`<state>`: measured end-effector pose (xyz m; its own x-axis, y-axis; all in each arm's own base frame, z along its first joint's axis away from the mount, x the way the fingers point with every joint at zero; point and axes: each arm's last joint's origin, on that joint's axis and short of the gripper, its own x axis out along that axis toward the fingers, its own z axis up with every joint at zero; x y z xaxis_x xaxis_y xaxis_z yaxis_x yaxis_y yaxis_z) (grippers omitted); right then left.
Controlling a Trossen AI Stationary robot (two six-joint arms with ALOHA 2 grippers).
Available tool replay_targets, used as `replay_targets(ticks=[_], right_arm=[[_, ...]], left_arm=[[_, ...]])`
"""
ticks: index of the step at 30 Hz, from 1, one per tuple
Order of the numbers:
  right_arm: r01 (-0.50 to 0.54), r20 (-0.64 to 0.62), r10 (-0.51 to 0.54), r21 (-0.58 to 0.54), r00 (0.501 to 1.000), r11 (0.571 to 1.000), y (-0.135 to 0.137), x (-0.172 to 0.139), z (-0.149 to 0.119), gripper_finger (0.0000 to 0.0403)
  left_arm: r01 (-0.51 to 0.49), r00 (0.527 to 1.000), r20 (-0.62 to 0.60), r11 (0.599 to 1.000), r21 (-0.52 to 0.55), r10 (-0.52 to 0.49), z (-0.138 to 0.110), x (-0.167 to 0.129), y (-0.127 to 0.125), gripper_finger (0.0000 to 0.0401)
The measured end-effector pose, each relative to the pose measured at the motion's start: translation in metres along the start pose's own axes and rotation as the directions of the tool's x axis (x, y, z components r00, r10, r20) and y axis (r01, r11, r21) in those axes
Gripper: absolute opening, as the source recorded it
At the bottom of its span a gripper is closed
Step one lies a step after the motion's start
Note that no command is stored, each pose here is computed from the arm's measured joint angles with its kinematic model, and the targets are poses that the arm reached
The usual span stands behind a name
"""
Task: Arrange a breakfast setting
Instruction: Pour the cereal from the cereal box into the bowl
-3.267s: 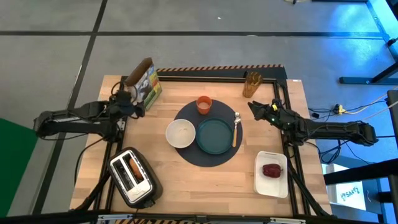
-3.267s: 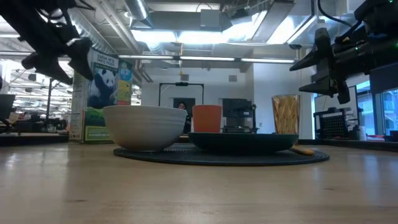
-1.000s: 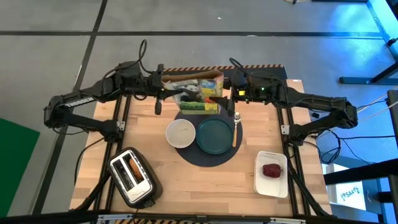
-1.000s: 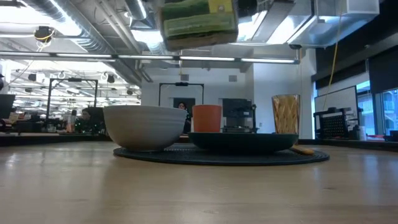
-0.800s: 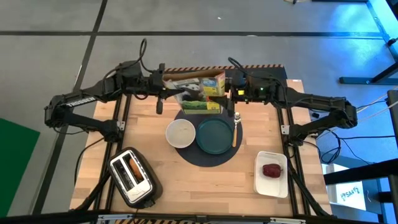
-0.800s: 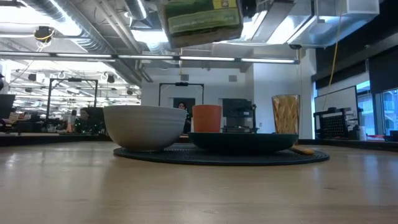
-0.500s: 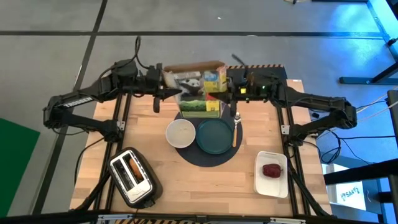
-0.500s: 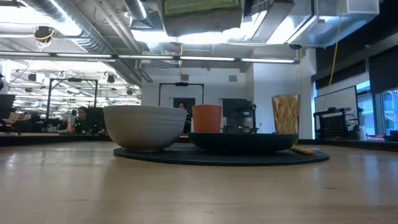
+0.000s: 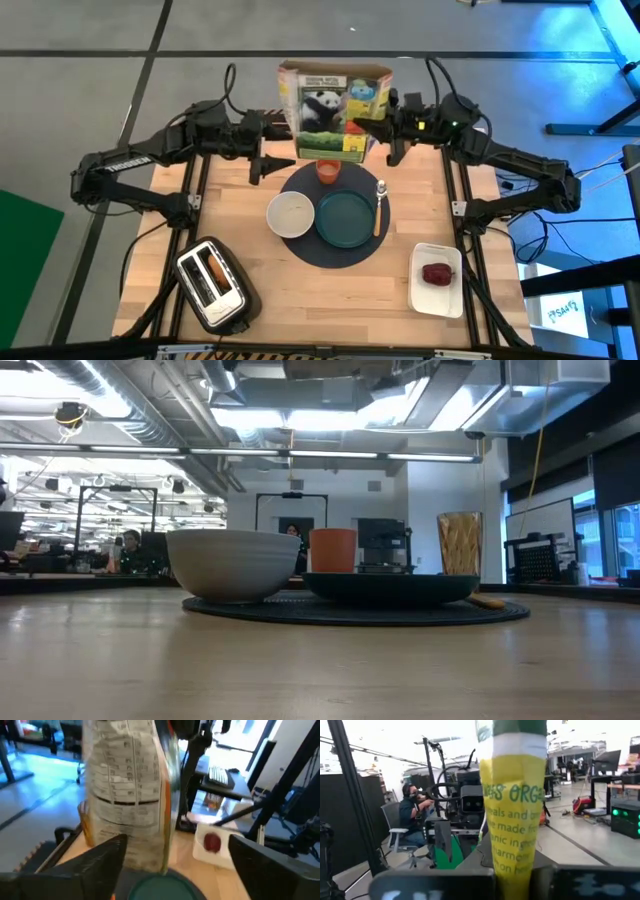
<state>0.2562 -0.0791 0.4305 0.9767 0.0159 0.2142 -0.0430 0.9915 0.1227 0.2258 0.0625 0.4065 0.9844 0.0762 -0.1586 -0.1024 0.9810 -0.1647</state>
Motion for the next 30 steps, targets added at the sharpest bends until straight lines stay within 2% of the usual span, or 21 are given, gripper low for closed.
replay_targets(ticks=[5, 16, 19, 23, 30], right_arm=[[-0.015, 0.0, 0.015, -0.005, 1.0, 1.0, 0.0, 0.001, 0.0, 0.0], [-0.061, 0.015, 0.061, -0.019, 0.998, 0.998, 0.003, 0.0, 0.002, 0.0], [-0.062, 0.03, 0.063, -0.025, 0.998, 0.998, 0.003, 0.0, 0.004, 0.0], [-0.107, 0.024, 0.107, -0.021, 0.994, 0.994, 0.002, 0.004, 0.001, 0.0], [-0.13, 0.015, 0.13, 0.006, 0.991, 0.991, -0.001, 0.011, -0.006, 0.0]], left_arm=[[-0.118, 0.993, 0.034, 0.993, 0.01, 0.117, 0.0, 0.01, 0.004, 0.0395], [-0.29, 0.957, 0.035, 0.957, 0.007, 0.289, -0.003, 0.018, 0.011, 0.0399], [-0.253, 0.965, 0.075, 0.967, 0.006, 0.252, 0.001, 0.017, 0.009, 0.0397], [-0.094, 0.985, 0.148, 0.995, 0.043, 0.087, 0.008, 0.025, 0.005, 0.0397], [0.01, 0.994, 0.104, 0.998, 0.065, -0.017, -0.003, 0.049, 0.005, 0.0393]])
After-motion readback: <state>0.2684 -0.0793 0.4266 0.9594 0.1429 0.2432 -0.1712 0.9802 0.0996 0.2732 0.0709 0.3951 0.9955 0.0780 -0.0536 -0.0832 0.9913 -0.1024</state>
